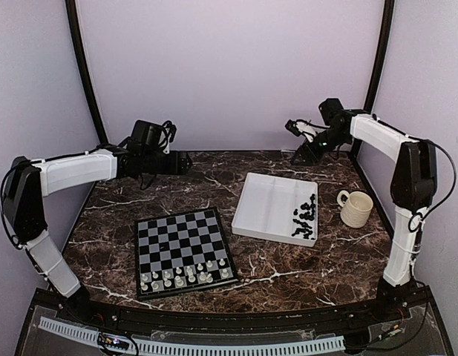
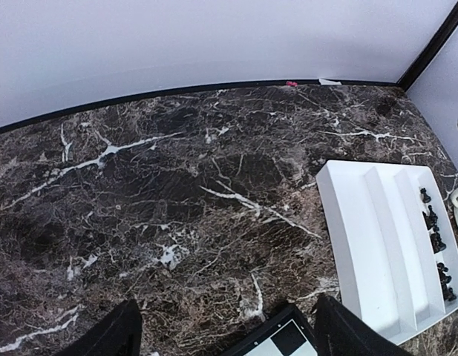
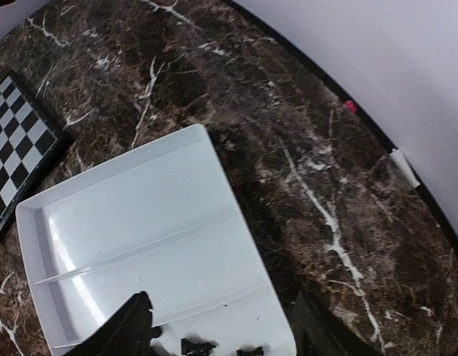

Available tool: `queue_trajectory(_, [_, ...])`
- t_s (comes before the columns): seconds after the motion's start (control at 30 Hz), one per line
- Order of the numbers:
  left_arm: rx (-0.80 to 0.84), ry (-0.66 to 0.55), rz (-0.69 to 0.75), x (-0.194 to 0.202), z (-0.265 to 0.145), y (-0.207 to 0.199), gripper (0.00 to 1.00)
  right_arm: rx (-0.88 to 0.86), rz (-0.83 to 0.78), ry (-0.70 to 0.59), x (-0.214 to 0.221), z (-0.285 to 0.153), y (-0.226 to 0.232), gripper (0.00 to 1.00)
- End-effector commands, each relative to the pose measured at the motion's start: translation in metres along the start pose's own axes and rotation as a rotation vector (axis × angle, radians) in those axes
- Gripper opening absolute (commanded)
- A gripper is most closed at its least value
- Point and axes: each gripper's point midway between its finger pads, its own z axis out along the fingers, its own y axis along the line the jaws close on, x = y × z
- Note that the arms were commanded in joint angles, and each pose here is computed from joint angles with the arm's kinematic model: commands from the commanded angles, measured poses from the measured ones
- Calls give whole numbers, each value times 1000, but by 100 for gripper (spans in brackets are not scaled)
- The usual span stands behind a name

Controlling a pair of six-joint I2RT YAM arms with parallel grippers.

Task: Set up the chess pieces on the board
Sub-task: Reset both arms

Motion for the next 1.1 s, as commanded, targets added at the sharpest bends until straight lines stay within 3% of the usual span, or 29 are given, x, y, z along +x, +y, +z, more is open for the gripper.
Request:
queue_trajectory(0.0, [40,-12,-77,-13,-3,-11,76,-221,-215,154,41,24,69,53])
queue_trajectory(0.07, [85,-20,-37,-9,-4,-18,69,-288,-233,221,59,34,89,47])
queue_trajectory(0.3, [70,63,160,10,-50,-20,67,-332,-261,326,97,47,112,41])
queue_trajectory(0.43, [33,49,204,16,-78,-9,68,-257,-234,294,82,49,100,41])
queue_trajectory(0.5, [-64,13,231,14,-86,9,72,-183,-180,248,59,44,83,42])
queue_trajectory(0.57, [-176,-33,247,5,-91,30,78,-92,-90,170,28,31,58,45])
queue_trajectory(0.67, [-330,-115,238,-20,-97,57,93,43,-27,29,-19,-4,30,60])
queue_trajectory(0.73, [-379,-159,235,-34,-100,62,98,116,-14,-87,-53,-36,20,79])
queue_trajectory(0.77, [-413,-186,226,-42,-103,66,99,155,32,-151,-70,-56,14,95])
queue_trajectory(0.9, [-477,-238,192,-52,-106,75,99,461,317,-297,-97,-106,-39,99])
queue_trajectory(1.07, [-485,-238,189,-45,-100,78,99,475,351,-261,-84,-98,-40,99])
